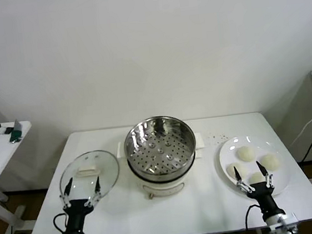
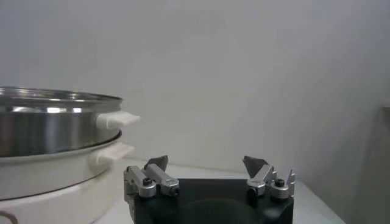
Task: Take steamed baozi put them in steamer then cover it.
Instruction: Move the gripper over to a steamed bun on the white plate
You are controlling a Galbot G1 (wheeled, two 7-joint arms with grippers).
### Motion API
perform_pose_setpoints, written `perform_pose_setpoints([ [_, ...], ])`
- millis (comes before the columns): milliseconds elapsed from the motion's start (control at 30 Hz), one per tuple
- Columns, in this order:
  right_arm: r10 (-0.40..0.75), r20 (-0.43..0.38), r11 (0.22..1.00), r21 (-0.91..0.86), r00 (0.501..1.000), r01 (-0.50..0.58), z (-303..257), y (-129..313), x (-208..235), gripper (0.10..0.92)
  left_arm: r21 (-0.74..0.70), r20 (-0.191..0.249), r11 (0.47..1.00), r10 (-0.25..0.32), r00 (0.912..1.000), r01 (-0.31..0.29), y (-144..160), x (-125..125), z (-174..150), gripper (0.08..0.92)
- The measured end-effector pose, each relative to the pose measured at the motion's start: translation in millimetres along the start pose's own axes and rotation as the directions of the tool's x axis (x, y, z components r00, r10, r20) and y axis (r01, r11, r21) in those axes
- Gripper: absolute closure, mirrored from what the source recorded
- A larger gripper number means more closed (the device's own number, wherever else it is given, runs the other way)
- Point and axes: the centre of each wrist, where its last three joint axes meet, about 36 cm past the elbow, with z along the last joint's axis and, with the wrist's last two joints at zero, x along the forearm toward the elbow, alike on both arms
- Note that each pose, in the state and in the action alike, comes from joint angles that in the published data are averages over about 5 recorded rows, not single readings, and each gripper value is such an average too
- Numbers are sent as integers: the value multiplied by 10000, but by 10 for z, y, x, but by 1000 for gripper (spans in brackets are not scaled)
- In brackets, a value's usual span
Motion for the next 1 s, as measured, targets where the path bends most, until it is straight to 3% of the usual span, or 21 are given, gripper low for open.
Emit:
perform_pose_setpoints([
  [167,-661,-372,9946,776,9971,688,-205,-170,-203,200,-23,-76,10000,48,10000,-48,-20,25,2,177],
  [433,-2413,-2189,9145,2747,9454,2970,-671,-766,-649,200,-119,-144,9999,55,9999,-56,-24,64,22,177],
  [700,-3613,-4474,7197,4241,8181,5498,-1229,-1409,-1181,200,-216,3,9998,57,10000,-57,-53,95,1,177],
  [1000,-3880,-6620,4879,4428,6413,7523,-1746,-1796,-1802,200,-139,83,9998,114,9999,-113,-163,112,-27,177],
])
